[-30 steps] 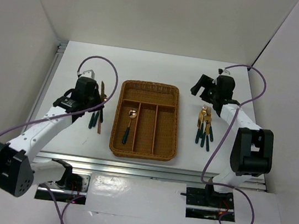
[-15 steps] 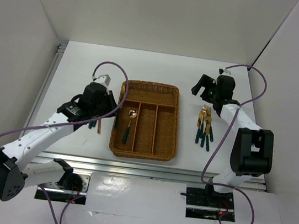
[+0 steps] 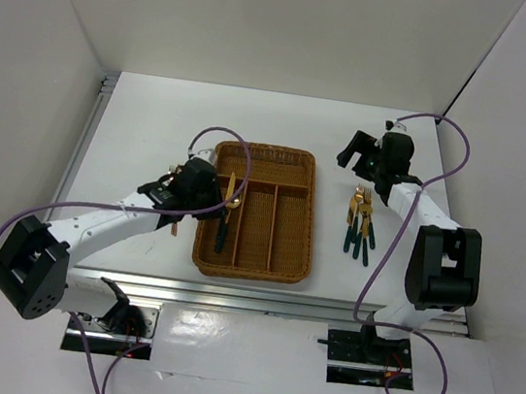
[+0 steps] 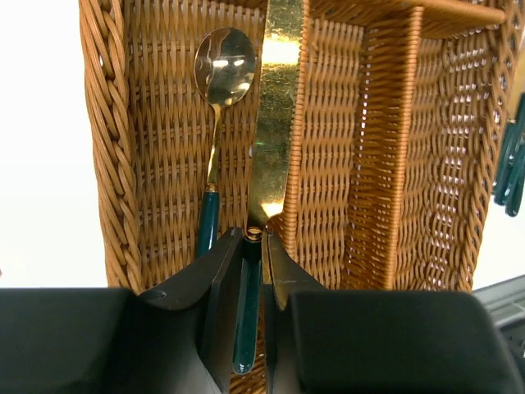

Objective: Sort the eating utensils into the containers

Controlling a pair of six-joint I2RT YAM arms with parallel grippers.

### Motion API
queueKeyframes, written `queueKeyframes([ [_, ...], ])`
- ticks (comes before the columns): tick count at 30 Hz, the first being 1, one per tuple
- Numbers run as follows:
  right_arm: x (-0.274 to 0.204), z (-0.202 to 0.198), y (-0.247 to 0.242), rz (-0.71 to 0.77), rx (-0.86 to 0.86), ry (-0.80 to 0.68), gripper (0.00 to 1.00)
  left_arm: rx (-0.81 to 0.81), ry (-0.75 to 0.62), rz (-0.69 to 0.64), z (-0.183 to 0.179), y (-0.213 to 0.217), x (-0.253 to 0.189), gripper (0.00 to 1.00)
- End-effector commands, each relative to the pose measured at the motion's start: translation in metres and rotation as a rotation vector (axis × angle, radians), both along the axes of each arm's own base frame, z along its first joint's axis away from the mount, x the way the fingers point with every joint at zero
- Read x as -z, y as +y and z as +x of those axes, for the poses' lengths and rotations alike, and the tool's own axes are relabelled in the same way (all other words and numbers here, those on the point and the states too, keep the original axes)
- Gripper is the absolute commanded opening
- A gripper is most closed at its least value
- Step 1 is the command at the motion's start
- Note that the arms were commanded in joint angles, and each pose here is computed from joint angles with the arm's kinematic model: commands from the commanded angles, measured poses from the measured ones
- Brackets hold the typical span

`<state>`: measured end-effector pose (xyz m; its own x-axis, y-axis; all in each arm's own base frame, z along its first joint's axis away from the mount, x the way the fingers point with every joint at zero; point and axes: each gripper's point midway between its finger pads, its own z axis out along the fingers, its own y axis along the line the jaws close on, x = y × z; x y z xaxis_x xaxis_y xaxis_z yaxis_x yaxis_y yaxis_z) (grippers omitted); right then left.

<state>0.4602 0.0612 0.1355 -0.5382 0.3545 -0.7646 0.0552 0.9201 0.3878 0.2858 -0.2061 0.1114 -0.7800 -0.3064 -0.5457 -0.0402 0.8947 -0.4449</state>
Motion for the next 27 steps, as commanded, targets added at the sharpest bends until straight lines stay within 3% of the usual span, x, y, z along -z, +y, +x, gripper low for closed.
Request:
queueKeyframes([
  [1,-0.018,0.002,-0.004,-0.002,0.016,-0.054,1.0,-0.055,-0.029,0.0,0.011,-0.003,0.002,0.23],
  [20,-0.01,0.002,-0.004,-0.003,0.016,-0.036,1.0,-0.098,0.074,0.126,0.012,-0.001,0.048,0.25],
  [27,-0.01,0.002,-0.004,-0.003,0.016,-0.036,1.0,-0.106,0.07,0.152,0.015,0.002,0.047,0.42],
])
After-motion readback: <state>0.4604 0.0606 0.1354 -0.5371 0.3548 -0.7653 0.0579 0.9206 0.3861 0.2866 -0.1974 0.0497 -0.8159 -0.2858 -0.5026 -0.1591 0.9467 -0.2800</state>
